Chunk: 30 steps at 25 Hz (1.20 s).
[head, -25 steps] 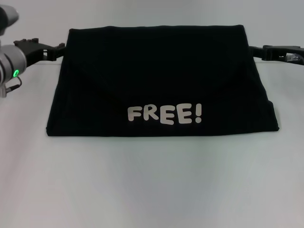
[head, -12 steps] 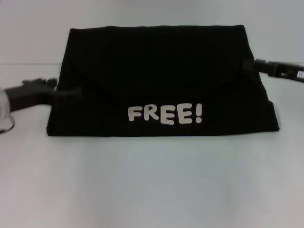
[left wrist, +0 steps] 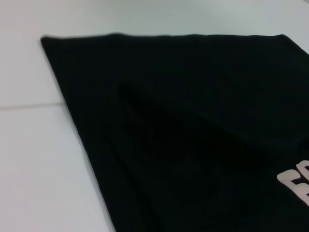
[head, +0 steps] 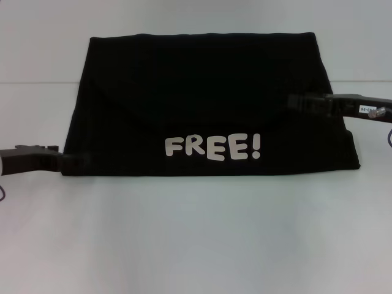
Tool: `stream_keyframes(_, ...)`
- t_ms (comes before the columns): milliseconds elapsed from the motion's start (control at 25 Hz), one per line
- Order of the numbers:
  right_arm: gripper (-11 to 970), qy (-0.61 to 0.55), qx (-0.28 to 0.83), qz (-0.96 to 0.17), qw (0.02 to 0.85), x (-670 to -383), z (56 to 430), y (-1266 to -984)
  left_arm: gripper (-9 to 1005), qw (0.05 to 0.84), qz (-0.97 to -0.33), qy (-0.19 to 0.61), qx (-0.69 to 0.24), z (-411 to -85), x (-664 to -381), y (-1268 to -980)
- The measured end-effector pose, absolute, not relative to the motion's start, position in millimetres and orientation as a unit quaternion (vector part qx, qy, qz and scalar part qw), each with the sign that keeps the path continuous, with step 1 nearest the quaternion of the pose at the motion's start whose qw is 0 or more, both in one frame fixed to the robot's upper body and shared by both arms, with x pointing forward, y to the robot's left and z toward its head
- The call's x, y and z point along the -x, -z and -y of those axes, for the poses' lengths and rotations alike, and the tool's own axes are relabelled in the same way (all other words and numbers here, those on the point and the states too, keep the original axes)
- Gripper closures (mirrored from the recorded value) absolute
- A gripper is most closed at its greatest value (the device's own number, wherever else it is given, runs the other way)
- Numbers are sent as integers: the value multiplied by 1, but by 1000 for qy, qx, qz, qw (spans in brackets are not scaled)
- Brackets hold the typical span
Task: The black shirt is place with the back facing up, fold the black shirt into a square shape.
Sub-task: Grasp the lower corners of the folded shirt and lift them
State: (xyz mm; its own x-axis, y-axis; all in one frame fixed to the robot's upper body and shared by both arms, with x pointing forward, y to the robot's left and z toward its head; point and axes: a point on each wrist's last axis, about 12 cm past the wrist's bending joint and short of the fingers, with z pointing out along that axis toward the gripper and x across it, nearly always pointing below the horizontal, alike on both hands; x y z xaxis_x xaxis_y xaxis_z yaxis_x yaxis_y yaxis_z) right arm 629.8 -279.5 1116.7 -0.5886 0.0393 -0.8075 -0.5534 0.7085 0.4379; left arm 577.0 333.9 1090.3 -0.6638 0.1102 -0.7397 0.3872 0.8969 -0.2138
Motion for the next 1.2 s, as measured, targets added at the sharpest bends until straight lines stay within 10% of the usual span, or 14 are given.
stream_keyframes(1200,327,-333,153,-821,437,-640,281,-1124,117,330,-918,212,-58,-314,-590,-1075)
